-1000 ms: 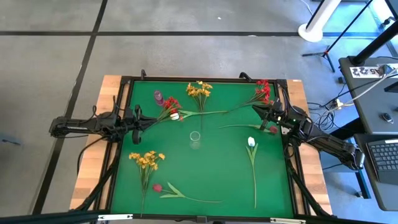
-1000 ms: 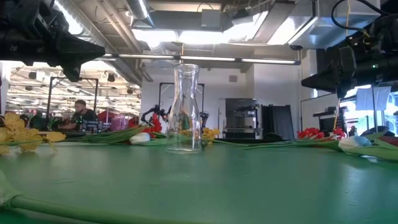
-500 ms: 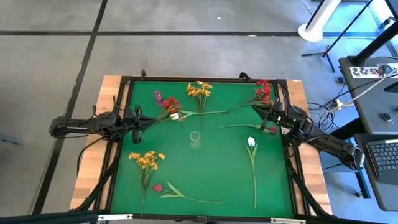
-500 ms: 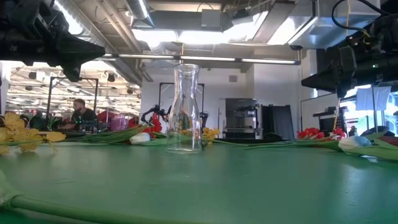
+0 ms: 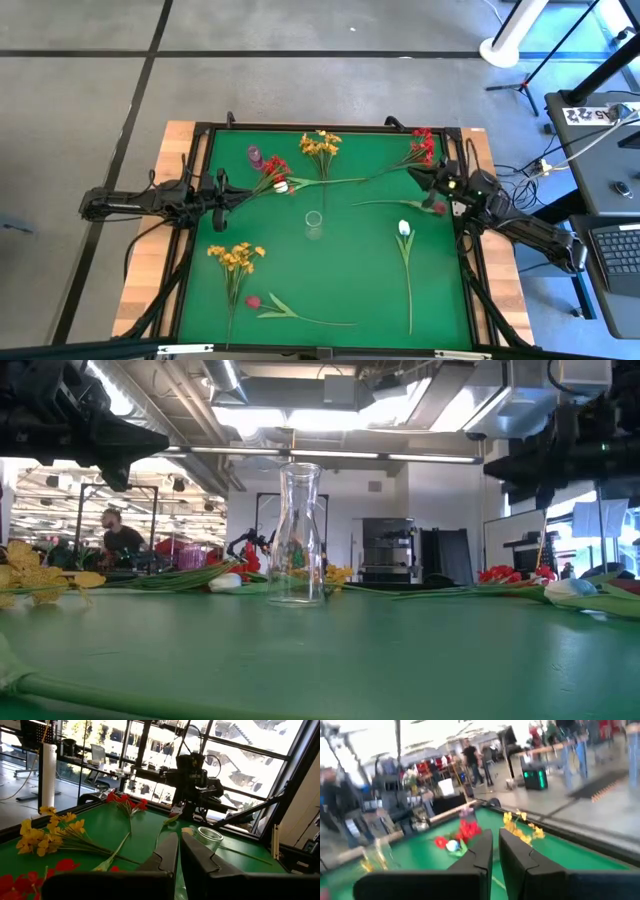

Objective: Sort flowers into vase by color
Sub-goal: Put the bottom white tulip into the transparent vase

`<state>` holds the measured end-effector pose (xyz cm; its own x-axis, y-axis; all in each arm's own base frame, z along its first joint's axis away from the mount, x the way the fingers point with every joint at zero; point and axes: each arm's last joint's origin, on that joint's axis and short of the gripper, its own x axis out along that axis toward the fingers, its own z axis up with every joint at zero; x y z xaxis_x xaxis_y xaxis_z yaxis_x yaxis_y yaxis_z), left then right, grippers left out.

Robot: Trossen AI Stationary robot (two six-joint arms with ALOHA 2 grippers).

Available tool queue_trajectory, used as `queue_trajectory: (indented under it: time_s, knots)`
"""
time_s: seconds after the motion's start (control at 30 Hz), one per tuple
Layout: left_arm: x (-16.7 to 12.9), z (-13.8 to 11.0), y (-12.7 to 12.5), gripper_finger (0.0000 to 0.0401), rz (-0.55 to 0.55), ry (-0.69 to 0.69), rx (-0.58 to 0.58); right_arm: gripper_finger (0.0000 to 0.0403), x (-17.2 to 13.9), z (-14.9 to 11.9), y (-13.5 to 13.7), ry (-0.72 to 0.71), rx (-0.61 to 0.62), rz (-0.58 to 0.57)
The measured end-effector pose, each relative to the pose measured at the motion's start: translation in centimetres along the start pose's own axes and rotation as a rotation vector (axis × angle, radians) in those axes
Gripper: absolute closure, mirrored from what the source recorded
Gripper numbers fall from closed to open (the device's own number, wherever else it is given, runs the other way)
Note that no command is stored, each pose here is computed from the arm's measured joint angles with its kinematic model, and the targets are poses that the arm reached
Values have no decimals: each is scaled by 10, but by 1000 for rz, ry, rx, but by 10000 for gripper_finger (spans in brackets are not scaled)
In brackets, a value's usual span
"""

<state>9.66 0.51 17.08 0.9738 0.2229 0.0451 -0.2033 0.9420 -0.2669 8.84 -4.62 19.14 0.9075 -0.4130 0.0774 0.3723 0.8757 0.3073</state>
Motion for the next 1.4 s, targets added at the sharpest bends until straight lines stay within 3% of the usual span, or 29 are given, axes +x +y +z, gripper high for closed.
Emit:
queue_trajectory:
  time_s: [0.07, 0.27, 0.47, 0.67, 0.83, 1.13, 1.4]
  knots:
    - [0, 0, 0, 385, 0, 0, 0, 370, -4, 22, 7, -21, 63, -19]
    - [0, 0, 0, 385, 0, 0, 0, 370, -12, 79, 26, 88, 46, -64]
    - [0, 0, 0, 385, 0, 0, 0, 370, -4, 108, 38, 390, 129, -73]
    - [0, 0, 0, 385, 1, 0, 0, 370, 9, 77, 33, 781, 306, -85]
    - [0, 0, 0, 385, 0, -1, 0, 370, 4, 48, 36, 1039, 387, -205]
    - [0, 0, 0, 385, 0, 0, 0, 370, -6, 33, 74, 1013, 424, -357]
    - [0, 0, 0, 385, 0, -1, 0, 370, -10, -6, 121, 1056, 391, -468]
